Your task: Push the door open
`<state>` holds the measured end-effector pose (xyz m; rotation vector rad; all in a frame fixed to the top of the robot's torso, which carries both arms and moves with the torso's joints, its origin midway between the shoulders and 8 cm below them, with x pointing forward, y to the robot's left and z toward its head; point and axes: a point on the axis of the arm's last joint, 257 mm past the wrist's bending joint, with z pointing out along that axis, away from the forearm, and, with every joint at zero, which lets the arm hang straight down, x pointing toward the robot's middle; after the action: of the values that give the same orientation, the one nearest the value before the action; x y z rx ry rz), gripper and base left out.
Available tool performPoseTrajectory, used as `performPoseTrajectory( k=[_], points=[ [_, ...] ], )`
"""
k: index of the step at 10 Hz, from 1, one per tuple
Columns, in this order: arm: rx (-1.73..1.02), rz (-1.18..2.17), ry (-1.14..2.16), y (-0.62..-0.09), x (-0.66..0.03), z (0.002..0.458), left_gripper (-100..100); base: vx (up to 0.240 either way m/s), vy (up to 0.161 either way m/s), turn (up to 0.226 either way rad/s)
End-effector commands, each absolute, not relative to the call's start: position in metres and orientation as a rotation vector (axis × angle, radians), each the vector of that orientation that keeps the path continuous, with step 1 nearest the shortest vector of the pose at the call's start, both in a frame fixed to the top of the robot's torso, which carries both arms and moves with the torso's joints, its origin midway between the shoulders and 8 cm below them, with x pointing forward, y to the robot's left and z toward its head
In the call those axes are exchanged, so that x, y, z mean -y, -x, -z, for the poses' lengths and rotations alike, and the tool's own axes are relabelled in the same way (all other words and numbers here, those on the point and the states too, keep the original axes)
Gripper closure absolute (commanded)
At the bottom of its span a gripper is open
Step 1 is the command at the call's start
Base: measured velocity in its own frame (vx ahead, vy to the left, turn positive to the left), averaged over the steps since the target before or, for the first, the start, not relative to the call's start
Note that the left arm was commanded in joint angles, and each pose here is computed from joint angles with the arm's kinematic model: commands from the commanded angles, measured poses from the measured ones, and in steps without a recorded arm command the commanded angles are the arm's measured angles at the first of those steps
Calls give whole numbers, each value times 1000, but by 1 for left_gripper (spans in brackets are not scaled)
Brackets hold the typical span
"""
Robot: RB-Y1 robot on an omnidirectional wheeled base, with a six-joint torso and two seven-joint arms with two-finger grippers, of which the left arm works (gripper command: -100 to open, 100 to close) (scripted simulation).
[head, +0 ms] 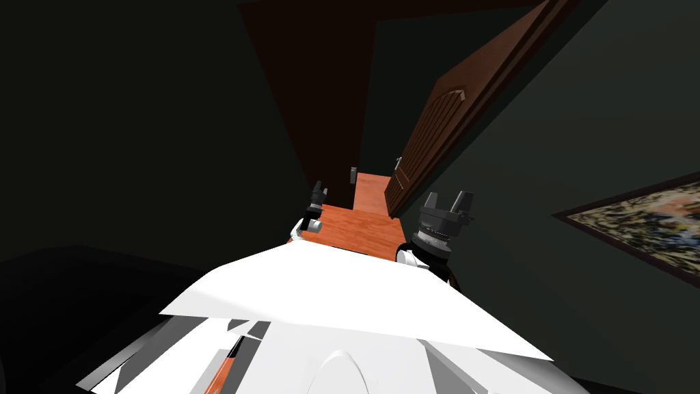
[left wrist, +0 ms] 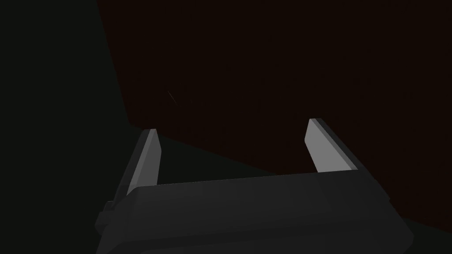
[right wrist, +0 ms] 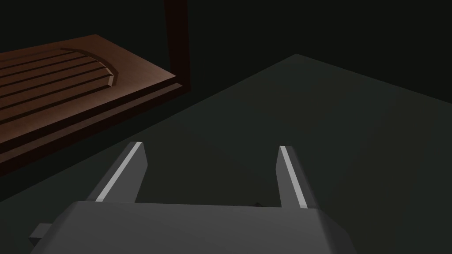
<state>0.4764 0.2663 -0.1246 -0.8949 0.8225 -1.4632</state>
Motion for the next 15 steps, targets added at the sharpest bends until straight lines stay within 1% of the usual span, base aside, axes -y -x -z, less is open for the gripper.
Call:
performPoseTrajectory(
  k=[1, 8, 15],
  points=[
    [-846, 1456, 913, -485, -268, 136, -100, 103, -52, -23],
    [-930, 1424, 975, -519, -272, 177, -100, 83, -36, -18],
    [-1018, 1371, 1045, -552, -281, 219, -100, 105, -43, -19]
  ],
)
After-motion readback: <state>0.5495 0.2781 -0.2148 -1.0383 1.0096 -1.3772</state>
